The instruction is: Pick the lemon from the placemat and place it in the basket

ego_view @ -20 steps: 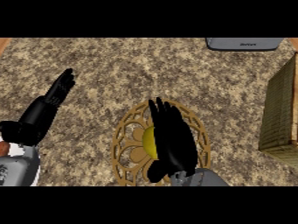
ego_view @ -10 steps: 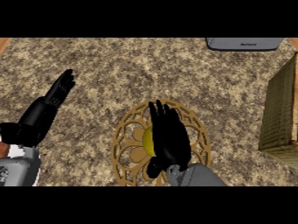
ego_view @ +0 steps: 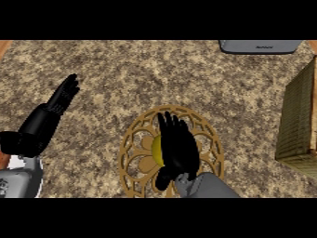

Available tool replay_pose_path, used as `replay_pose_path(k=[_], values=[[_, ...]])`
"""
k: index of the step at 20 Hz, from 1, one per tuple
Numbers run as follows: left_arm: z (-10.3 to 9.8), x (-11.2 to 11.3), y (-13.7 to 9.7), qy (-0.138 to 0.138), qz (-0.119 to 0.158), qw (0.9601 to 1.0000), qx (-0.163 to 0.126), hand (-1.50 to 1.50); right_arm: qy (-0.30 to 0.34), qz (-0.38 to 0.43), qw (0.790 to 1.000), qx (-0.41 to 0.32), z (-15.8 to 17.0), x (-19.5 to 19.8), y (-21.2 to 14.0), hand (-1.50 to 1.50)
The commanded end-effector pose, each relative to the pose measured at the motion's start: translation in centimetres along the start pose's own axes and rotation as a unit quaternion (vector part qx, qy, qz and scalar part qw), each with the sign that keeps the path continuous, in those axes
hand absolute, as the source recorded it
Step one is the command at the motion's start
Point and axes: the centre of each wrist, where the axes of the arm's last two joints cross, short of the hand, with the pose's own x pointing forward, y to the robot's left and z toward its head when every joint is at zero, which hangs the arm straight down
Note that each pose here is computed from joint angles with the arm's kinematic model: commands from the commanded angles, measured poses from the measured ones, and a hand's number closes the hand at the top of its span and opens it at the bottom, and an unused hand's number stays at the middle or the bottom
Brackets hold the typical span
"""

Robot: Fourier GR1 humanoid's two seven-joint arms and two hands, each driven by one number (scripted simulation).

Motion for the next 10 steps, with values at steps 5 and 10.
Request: replay_pose_path(k=[5, 10], values=[[-1.8, 0.6, -0.3, -0.004, 0.002, 1.0, 0.0, 0.0, -0.013, 0.032, 0.999, 0.04, -1.2, -0.5, 0.5, 1.5], [-0.6, 0.7, -0.2, -0.007, 0.001, 1.0, 0.001, 0.0, -0.013, 0.05, 0.998, 0.043, -2.2, -0.6, 2.7, 1.5]])
